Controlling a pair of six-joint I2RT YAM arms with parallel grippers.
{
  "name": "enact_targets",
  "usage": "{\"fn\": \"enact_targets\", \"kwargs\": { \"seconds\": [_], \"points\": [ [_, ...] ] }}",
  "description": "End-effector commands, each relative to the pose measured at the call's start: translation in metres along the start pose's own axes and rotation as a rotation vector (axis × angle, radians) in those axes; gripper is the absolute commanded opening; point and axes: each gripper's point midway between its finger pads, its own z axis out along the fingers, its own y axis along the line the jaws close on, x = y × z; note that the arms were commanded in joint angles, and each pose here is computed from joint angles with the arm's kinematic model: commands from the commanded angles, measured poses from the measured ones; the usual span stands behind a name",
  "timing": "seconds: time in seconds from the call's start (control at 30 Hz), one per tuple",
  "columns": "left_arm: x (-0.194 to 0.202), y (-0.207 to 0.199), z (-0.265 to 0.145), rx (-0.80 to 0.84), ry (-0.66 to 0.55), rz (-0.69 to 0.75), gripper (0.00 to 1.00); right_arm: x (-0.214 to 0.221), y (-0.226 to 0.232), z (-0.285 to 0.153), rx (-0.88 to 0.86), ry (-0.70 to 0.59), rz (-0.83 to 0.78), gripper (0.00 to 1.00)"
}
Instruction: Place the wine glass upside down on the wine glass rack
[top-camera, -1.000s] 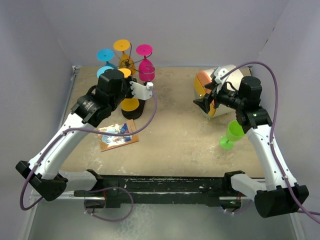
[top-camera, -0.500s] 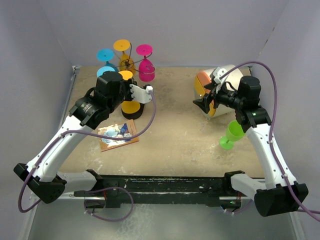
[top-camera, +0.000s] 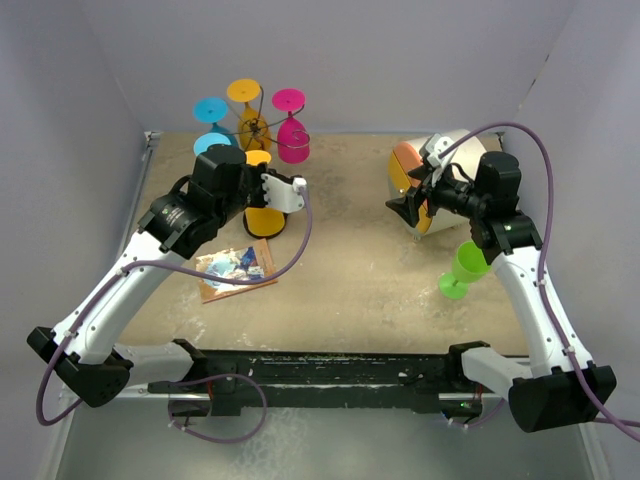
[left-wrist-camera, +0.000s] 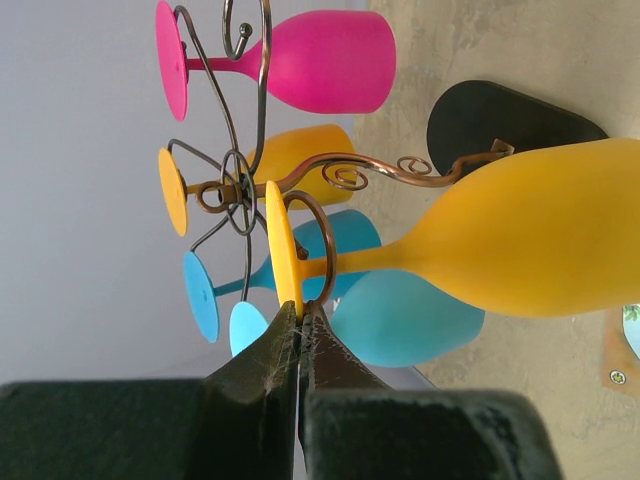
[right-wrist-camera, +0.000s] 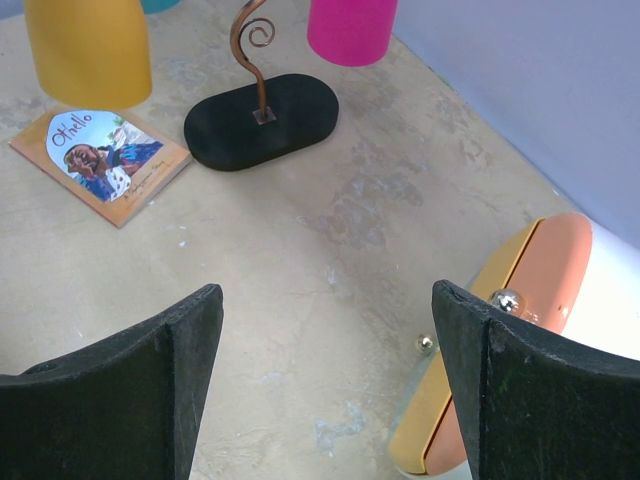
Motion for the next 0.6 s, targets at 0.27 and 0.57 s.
{"fn": "enact_targets", "kwargs": {
  "seconds": [0.27,0.57],
  "points": [
    [-0.011,0.013,-0.003,-0.033,-0.055,-0.048,0.02,-0.008,0.0,-0.001,-0.014,-0.025,-0.028,0.88],
    [-0.015,0.012,0.003,-0.031,-0.06,-0.06,0.03,-0.007,0.0,0.0,-0.015,-0.022,-0.025,0.88]
  ]
}}
